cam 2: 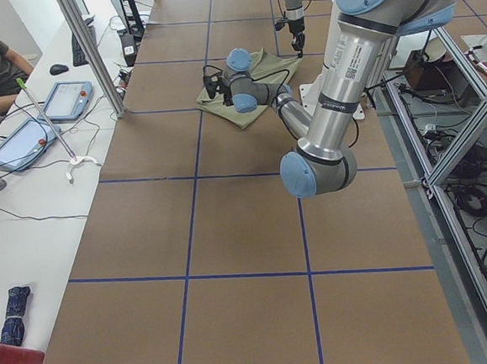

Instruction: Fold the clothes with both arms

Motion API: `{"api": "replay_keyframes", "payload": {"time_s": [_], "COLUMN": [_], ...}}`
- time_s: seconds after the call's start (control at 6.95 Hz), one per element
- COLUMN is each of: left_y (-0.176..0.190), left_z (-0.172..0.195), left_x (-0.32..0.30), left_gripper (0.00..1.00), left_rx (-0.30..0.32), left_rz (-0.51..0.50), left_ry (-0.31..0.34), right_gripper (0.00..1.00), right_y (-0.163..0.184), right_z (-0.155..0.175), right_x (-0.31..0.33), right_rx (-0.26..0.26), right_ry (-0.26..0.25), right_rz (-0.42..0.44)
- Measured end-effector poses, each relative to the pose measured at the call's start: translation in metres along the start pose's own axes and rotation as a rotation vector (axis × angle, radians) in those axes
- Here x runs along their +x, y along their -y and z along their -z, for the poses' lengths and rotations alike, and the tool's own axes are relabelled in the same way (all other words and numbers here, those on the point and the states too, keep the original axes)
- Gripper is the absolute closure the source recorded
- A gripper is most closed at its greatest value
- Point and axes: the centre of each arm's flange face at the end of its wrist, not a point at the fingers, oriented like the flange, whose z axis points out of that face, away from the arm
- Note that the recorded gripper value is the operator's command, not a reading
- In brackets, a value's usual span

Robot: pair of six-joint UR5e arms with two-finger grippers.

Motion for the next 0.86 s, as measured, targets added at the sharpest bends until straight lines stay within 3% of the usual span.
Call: {"api": "replay_keyframes", "payload": {"time_s": [0.29, 0.58, 0.86], "left_y": [-0.007, -0.031, -0.051], "left_z": [0.002, -0.016, -0.041], "left_x": [-0.016, -0.026, -0.039], "left_gripper": [0.46, 0.46, 0.47], "left_rx": [-0.010, -0.031, -0.054], "left_rz": [0.019, 0.040, 0.053], "left_ry": [0.038, 0.153, 0.235], "right_gripper": [0.00, 0.00, 0.00], "right_y": [0.019, 0.081, 0.148], "right_z": [0.015, 0.049, 0.070], "right_x": [-0.008, -0.019, -0.014], "right_rx": [0.046, 0.169, 0.270], "right_ry": [0.037, 0.107, 0.110], "right_rz": [-0.032, -0.099, -0.058]}}
